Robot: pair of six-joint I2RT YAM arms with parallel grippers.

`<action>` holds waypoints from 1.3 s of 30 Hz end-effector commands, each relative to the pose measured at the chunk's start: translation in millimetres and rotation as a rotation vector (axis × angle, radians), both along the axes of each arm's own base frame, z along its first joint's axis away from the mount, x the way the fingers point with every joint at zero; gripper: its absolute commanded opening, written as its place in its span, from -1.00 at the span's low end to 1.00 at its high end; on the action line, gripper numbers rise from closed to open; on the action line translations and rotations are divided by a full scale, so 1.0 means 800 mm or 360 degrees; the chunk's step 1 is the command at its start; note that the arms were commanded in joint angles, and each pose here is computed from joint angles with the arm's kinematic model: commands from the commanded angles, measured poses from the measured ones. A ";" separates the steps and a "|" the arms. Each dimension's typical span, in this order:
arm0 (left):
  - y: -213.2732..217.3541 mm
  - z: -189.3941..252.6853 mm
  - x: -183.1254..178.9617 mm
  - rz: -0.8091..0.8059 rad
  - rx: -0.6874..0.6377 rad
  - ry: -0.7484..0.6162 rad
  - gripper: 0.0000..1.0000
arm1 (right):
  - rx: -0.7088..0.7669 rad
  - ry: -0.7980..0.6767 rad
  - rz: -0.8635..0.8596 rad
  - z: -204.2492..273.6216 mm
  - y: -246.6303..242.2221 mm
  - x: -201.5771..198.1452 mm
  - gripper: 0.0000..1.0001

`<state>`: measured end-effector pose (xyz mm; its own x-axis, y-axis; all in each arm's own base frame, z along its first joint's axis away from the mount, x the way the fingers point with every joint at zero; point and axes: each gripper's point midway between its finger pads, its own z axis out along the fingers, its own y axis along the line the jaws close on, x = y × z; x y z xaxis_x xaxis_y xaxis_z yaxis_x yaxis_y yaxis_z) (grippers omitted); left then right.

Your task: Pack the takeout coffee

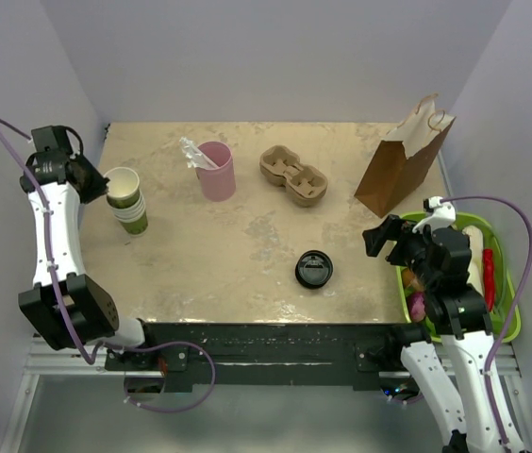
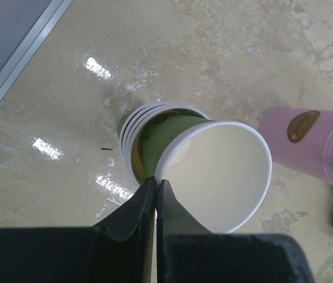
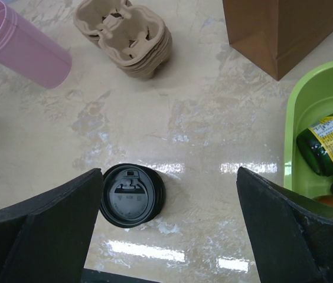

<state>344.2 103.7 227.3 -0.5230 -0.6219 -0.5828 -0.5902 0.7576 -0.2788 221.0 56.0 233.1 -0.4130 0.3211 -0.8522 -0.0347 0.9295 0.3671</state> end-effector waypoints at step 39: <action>-0.357 -0.074 -0.106 -0.1273 -0.0374 -0.0179 -1.00 | -0.0120 0.0058 0.0623 0.024 0.148 0.083 0.92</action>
<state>253.3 -170.7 172.5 -0.8231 -0.1916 -0.5346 0.1107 0.8691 -0.4820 259.9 127.9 231.0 -0.5776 0.1947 -0.7927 -0.2781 0.8661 0.4153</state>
